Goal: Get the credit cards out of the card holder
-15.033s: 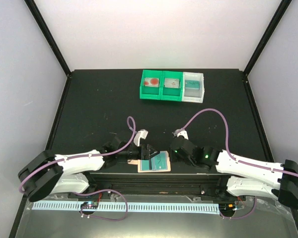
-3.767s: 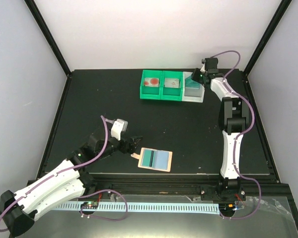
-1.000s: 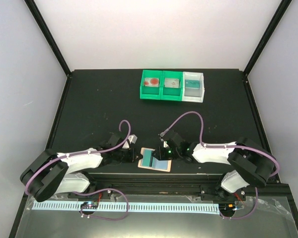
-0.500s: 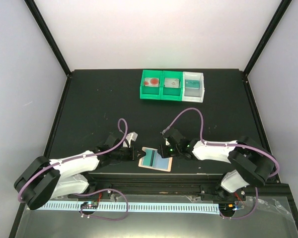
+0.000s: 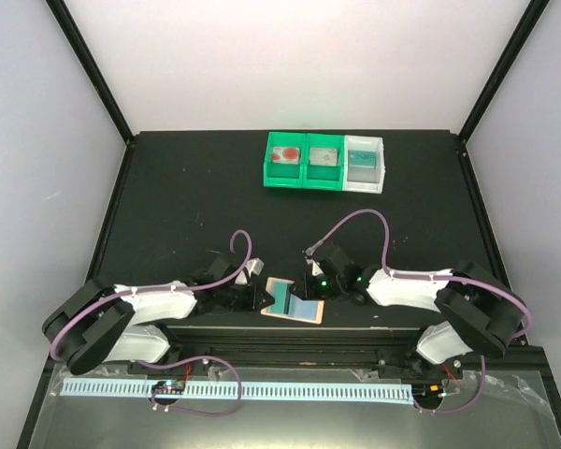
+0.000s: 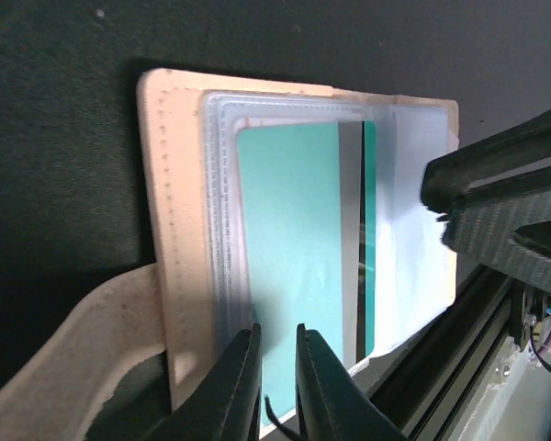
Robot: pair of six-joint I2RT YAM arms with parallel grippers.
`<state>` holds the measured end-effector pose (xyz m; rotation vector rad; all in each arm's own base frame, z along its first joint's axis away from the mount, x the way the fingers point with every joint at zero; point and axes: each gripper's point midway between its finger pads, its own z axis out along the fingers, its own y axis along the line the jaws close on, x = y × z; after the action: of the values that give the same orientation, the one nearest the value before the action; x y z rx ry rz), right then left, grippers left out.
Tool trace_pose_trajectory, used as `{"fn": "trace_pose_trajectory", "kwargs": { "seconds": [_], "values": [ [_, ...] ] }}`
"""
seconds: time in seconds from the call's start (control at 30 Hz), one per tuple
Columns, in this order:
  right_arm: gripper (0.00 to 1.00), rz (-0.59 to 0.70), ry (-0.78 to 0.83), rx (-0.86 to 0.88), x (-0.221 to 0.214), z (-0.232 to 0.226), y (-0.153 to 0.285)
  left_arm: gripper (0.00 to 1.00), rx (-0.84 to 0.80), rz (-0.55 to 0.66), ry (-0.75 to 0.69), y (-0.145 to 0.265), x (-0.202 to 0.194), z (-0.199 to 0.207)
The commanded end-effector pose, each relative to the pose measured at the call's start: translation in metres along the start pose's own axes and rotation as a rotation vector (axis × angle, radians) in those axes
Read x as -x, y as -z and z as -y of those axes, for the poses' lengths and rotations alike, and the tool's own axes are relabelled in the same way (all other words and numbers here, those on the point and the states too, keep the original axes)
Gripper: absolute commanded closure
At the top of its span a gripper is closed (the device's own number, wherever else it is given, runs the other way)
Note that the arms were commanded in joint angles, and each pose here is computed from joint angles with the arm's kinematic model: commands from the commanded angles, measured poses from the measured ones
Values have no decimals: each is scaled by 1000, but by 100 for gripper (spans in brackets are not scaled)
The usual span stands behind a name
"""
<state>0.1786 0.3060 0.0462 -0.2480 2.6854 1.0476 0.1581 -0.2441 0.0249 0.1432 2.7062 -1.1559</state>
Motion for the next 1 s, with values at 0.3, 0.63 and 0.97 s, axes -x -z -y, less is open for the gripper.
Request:
{"fn": "trace_pose_trajectory", "kwargs": {
  "seconds": [0.3, 0.63, 0.97],
  "values": [
    [77, -2, -54, 9, -13, 20, -14, 90, 12, -46, -23, -17, -21, 7],
    [86, -3, -16, 24, -15, 18, -11, 90, 30, -24, -37, -15, -19, 5],
    [99, 23, 25, 35, -11, 13, -6, 87, 39, -19, -60, -13, -18, 4]
  ]
}}
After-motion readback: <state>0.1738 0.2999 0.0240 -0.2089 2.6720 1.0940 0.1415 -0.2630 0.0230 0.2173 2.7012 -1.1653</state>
